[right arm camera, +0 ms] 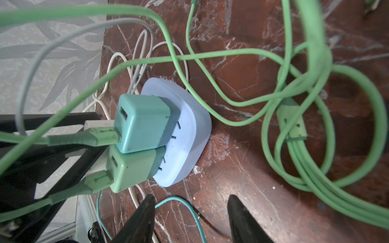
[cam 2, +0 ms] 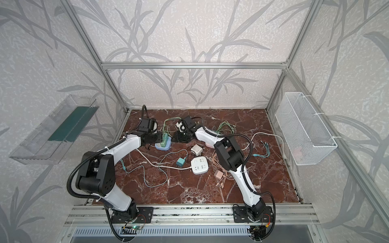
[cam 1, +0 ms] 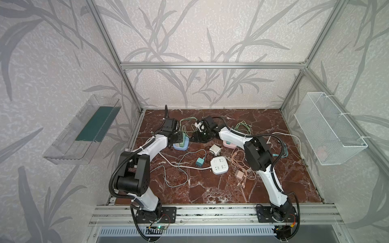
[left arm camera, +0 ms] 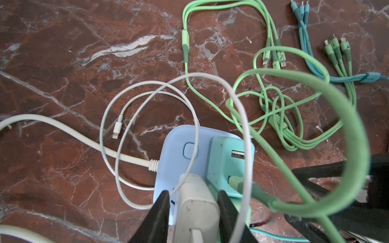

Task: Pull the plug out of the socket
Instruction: 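Close the left gripper on the blue strip's white charger while the right steadies it, then pull the white charger out with the left gripper while the right braces the strip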

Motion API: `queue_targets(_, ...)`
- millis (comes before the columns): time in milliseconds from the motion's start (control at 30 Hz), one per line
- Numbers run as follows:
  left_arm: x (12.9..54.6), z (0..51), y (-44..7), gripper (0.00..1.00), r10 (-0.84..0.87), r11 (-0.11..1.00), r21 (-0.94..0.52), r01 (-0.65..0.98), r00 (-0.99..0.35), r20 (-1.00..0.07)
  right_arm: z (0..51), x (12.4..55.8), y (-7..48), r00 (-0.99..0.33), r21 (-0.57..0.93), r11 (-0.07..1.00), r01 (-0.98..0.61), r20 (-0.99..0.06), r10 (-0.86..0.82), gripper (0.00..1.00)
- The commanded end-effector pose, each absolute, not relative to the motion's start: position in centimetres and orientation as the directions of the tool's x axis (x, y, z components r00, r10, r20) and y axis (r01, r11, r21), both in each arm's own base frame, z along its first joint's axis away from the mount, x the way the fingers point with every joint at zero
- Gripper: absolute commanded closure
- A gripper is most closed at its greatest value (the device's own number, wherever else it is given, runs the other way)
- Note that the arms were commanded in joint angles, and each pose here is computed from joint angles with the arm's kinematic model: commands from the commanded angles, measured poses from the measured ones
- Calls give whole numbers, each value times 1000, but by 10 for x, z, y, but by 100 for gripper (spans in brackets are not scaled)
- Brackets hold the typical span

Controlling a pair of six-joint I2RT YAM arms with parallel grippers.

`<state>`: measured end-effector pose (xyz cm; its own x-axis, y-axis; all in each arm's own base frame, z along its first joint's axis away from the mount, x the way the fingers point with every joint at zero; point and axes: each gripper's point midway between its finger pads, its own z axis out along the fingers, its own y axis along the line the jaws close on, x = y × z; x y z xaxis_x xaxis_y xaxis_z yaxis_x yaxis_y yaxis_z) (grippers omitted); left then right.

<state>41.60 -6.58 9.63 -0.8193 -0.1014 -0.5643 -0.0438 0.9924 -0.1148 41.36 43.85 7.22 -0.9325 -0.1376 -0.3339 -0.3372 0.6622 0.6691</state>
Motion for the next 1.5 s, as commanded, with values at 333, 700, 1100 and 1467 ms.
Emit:
queue_targets(333,398,89,-93,72,-68,990,-138,2,-862,-503,71,423,437,-942,698,642,-317,-312,-125,44)
queue_targets(700,402,96,-125,74,-20,986,-152,69,-856,-517,66,414,434,-941,702,632,-328,-302,-152,44)
queue_targets(1100,402,101,-147,77,-6,978,-181,107,-846,-533,39,400,415,-952,656,693,-300,-257,-169,52)
queue_targets(1467,404,109,-157,79,-38,970,-221,104,-830,-556,30,401,414,-957,662,696,-278,-252,-143,52)
